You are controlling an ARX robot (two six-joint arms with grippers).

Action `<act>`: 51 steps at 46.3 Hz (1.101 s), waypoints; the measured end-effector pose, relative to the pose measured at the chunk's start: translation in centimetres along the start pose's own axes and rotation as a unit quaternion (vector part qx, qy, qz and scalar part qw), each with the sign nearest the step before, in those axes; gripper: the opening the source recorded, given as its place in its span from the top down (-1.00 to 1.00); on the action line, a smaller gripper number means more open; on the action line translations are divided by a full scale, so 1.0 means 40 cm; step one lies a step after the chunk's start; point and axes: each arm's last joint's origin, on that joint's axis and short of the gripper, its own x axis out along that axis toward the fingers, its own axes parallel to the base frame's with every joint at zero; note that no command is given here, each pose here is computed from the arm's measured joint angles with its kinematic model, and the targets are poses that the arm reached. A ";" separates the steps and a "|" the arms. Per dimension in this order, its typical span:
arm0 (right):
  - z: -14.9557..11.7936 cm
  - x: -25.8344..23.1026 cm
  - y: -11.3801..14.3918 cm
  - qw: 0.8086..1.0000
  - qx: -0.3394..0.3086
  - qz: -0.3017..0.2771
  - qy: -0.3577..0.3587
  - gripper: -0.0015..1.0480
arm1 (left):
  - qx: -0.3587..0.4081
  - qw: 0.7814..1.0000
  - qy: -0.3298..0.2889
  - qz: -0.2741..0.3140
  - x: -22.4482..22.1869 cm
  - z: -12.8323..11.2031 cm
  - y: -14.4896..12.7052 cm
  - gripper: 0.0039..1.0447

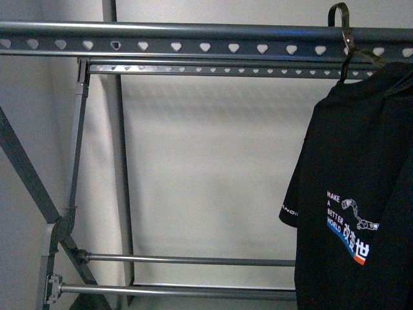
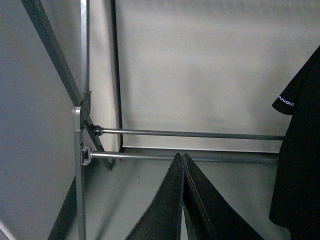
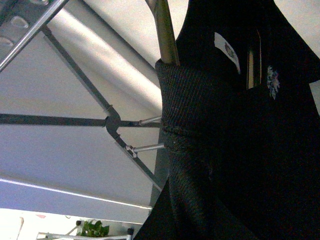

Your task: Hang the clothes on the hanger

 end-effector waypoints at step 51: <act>-0.595 -0.460 0.001 0.924 -0.273 -0.145 -0.223 0.05 | 0.002 1.000 -0.012 0.000 -0.129 -0.054 0.000 0.94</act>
